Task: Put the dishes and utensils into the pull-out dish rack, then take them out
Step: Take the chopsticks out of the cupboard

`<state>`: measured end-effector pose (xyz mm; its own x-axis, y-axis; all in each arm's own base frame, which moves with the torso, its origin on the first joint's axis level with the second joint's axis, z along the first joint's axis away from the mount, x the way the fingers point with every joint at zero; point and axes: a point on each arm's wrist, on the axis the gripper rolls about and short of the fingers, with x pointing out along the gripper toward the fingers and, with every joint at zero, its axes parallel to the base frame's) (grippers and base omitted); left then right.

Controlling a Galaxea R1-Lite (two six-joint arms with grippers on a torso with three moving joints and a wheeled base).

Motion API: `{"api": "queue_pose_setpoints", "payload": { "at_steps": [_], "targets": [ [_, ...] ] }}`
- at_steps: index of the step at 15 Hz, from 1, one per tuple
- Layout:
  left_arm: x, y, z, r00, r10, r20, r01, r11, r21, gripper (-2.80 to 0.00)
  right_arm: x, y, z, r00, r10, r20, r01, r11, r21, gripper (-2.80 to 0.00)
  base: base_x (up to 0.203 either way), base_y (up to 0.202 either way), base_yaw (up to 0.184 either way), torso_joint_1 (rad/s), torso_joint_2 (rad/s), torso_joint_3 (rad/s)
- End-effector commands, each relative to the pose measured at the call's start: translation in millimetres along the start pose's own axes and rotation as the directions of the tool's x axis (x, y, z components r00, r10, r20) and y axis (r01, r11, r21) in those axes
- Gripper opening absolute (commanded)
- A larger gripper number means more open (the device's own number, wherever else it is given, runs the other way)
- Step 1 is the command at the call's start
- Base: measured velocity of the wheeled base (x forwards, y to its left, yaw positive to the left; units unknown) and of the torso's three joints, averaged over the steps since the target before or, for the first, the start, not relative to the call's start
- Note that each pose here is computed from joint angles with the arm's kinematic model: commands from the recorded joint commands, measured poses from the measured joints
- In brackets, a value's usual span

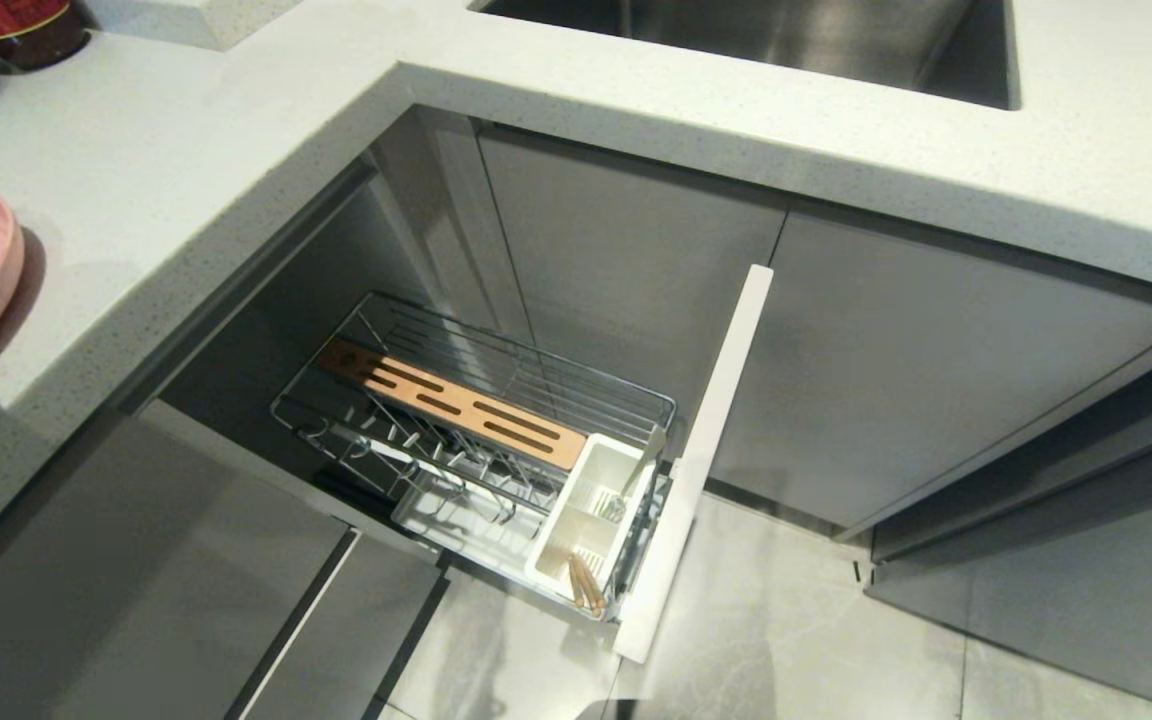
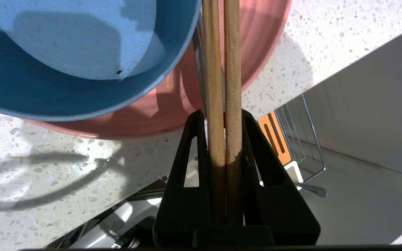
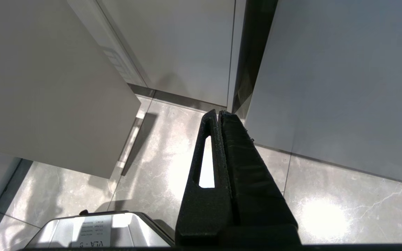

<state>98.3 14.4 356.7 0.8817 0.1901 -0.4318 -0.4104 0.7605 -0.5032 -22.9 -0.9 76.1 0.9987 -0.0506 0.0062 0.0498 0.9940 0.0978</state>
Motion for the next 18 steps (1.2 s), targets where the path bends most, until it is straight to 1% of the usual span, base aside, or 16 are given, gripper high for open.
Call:
{"api": "queue_pose_setpoints", "payload": {
  "at_steps": [1,3,4,12,13,18],
  "targets": [
    [2.5,0.8,0.2,1.000,0.015,-0.004,-0.015,1.000,-0.008,-2.80,-0.3,0.0,-0.1,1.000,0.000,0.005,0.000,1.000,0.001,-2.80,0.000,0.000,0.000,0.000,0.00,0.000],
    [4.8,1.3,0.1,1.000,0.024,-0.010,-0.024,0.999,-0.034,-2.80,-0.3,0.0,-0.1,1.000,0.000,0.005,0.000,1.000,0.001,-2.80,0.000,0.000,0.000,0.000,0.00,0.000],
    [6.6,1.3,-0.1,1.000,0.028,-0.015,-0.028,0.999,-0.039,-2.80,-0.3,0.0,-0.1,1.000,0.000,0.005,0.000,1.000,0.001,-2.80,0.000,0.000,0.000,0.000,0.00,0.000],
    [8.7,1.2,0.1,0.999,0.032,-0.019,-0.033,0.999,-0.039,-2.80,-0.3,0.0,-0.1,1.000,0.000,0.005,0.000,1.000,0.001,-2.80,0.000,0.000,0.000,0.000,0.00,0.000],
    [8.1,0.9,0.6,0.999,0.031,-0.016,-0.031,0.999,-0.040,0.00,-0.3,0.0,-0.1,1.000,0.000,0.005,0.000,1.000,0.001,-2.80,0.000,0.000,0.000,0.000,0.00,0.000],
    [4.6,-1.1,3.6,1.000,0.018,0.002,-0.018,0.999,-0.046,0.00,-0.3,0.0,-0.1,1.000,0.000,0.005,0.000,1.000,0.001,-2.80,0.000,0.000,0.000,0.000,0.00,0.000]
  ]
}}
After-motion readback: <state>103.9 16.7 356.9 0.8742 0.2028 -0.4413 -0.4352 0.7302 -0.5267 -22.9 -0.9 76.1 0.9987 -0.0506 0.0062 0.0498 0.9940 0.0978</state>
